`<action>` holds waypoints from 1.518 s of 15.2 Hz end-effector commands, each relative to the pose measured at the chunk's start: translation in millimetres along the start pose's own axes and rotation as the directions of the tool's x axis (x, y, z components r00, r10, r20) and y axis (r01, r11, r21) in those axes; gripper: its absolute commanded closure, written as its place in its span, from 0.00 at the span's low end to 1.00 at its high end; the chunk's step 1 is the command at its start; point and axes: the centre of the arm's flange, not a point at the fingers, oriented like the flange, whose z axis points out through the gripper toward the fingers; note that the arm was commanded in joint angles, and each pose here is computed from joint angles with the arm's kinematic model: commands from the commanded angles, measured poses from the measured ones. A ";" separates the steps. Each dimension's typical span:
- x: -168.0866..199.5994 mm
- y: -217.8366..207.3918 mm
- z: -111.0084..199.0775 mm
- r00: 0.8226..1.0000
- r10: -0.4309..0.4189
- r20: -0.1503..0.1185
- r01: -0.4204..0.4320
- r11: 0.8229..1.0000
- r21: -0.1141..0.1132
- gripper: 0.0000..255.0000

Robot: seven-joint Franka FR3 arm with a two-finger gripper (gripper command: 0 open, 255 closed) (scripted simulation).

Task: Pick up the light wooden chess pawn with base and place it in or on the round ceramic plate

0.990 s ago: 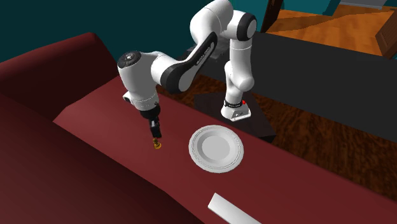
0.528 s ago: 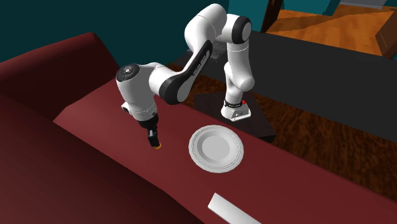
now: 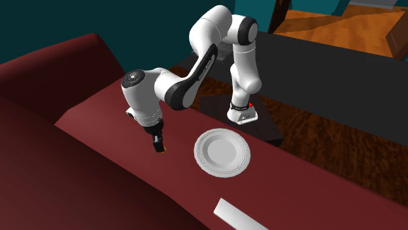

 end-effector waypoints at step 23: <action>-2.3 1.3 -57.9 1.000 0.000 0.000 0.000 1.000 0.000 1.00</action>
